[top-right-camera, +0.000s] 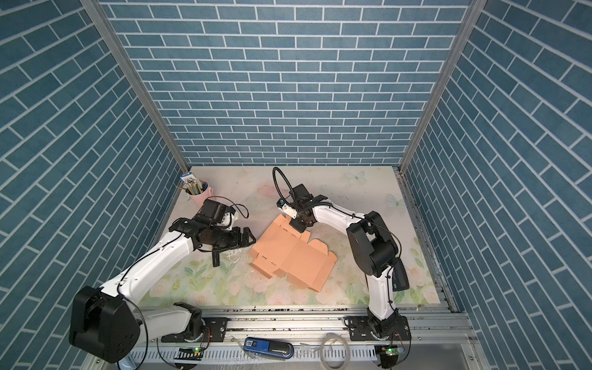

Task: Assemble paper box
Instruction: Rotate the paper box at the center of the table.

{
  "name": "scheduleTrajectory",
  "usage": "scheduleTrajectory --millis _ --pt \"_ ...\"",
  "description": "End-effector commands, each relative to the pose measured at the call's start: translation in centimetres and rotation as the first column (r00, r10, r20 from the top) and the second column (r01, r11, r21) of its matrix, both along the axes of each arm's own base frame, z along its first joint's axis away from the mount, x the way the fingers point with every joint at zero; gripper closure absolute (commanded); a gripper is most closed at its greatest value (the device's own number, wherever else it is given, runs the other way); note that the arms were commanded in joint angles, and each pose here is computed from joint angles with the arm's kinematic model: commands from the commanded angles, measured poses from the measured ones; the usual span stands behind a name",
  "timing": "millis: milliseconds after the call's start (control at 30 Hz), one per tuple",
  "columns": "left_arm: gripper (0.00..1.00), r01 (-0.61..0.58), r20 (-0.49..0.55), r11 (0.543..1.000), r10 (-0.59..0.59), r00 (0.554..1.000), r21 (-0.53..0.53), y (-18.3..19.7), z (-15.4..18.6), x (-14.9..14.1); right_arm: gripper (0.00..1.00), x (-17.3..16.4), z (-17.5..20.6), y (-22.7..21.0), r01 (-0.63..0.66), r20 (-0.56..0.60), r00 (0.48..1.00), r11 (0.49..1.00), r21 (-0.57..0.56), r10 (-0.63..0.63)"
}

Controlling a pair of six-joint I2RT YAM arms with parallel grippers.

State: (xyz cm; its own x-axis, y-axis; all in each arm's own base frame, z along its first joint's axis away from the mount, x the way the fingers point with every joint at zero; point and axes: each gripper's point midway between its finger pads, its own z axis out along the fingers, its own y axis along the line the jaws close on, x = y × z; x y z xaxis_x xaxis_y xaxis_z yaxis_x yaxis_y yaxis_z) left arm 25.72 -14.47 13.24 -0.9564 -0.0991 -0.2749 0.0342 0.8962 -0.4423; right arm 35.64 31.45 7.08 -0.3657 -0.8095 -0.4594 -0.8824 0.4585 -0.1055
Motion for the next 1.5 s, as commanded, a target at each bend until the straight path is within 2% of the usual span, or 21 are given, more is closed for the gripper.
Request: scheduleTrajectory --millis 0,167,333,600,733,900,1033,1233,1467 --pt "0.01 -0.016 0.011 1.0 0.016 1.0 0.017 0.3 0.6 0.7 1.0 0.9 2.8 -0.7 0.113 0.028 0.993 0.989 0.095 -0.116" --pt "0.02 -0.027 0.019 0.999 0.027 0.999 0.021 0.2 0.8 1.5 1.0 1.5 3.3 -2.9 0.272 0.009 0.961 0.952 0.14 -0.276" --pt "0.02 -0.027 0.018 0.999 0.027 0.999 0.022 -0.1 0.8 2.2 1.0 1.6 3.6 -5.3 0.432 -0.018 0.9 0.886 0.169 -0.435" --pt "0.03 0.01 0.036 0.995 -0.014 0.999 0.098 -1.6 0.2 3.7 1.0 0.2 3.6 -8.1 0.661 -0.112 0.747 0.712 0.236 -0.656" --pt "0.04 0.043 0.037 0.991 -0.048 0.998 0.13 -2.9 -0.2 4.6 1.0 -0.9 3.1 -9.1 0.734 -0.168 0.673 0.626 0.263 -0.72" --pt "0.09 0.061 0.04 0.989 -0.067 0.997 0.133 -4.0 -0.6 6.4 1.0 -2.0 2.7 -9.7 0.778 -0.226 0.621 0.555 0.294 -0.751" --pt "0.11 0.081 0.043 0.986 -0.088 0.995 0.146 -4.6 -0.7 7.8 1.0 -2.9 2.0 -9.7 0.791 -0.272 0.607 0.532 0.303 -0.747" --pt "0.14 0.103 0.071 0.985 -0.114 0.991 0.141 -5.6 -0.4 9.8 1.0 -3.7 1.5 -10.0 0.793 -0.281 0.604 0.529 0.301 -0.746" --pt "0.18 0.122 0.091 0.983 -0.135 0.987 0.135 -6.9 -1.6 12.2 1.0 -4.0 1.2 -9.8 0.792 -0.305 0.607 0.526 0.31 -0.734"
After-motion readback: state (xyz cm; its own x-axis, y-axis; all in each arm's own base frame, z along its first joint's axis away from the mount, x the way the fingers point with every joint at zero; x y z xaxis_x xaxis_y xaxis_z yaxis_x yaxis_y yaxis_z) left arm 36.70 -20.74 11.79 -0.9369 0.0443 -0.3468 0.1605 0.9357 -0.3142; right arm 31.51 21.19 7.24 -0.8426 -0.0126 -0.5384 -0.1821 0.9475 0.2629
